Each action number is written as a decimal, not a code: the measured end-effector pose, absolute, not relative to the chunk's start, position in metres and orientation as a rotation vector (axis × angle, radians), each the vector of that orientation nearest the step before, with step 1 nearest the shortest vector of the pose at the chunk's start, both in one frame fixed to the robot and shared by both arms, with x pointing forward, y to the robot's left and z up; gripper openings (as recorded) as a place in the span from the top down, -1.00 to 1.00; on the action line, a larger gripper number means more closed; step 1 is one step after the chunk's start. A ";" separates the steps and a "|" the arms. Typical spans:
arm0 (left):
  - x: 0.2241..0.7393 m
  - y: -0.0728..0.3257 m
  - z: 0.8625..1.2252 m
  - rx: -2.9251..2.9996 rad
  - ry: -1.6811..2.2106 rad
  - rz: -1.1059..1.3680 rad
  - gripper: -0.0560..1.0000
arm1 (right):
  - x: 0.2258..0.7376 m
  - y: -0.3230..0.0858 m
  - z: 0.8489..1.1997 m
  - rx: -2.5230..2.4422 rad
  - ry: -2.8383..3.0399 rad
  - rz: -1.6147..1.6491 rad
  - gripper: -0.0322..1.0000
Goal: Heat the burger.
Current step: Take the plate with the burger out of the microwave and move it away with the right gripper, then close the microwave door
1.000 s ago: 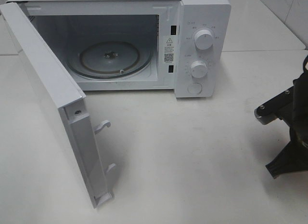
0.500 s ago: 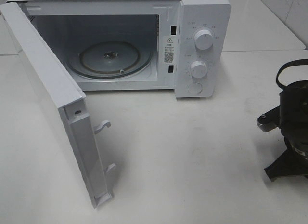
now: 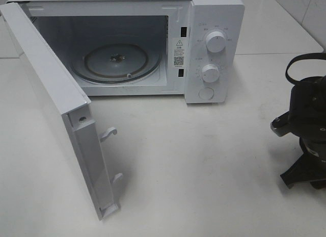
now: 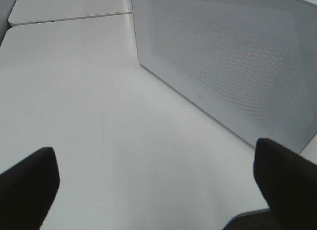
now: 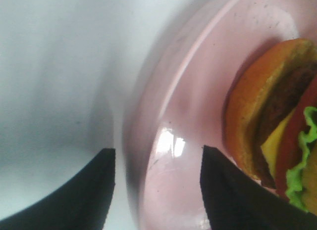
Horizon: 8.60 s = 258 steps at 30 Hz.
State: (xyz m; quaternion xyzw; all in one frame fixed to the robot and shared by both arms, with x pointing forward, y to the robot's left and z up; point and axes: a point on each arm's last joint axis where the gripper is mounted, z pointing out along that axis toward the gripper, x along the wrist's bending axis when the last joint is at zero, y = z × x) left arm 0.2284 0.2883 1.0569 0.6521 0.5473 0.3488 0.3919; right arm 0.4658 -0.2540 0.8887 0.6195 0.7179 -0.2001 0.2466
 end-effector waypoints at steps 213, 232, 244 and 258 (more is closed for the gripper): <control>0.448 0.263 0.953 1.580 1.081 0.818 0.89 | 0.231 -0.306 1.050 1.550 1.590 0.913 -0.51; 0.472 0.177 0.933 1.621 1.082 0.789 0.89 | 0.231 -0.305 1.050 1.551 1.590 0.915 -0.51; 0.501 0.134 0.936 1.539 1.160 0.851 0.89 | 0.231 -0.305 1.050 1.551 1.591 0.916 -0.51; 0.554 0.087 0.942 1.503 1.241 0.860 0.89 | 0.231 -0.305 1.050 1.551 1.591 0.916 -0.51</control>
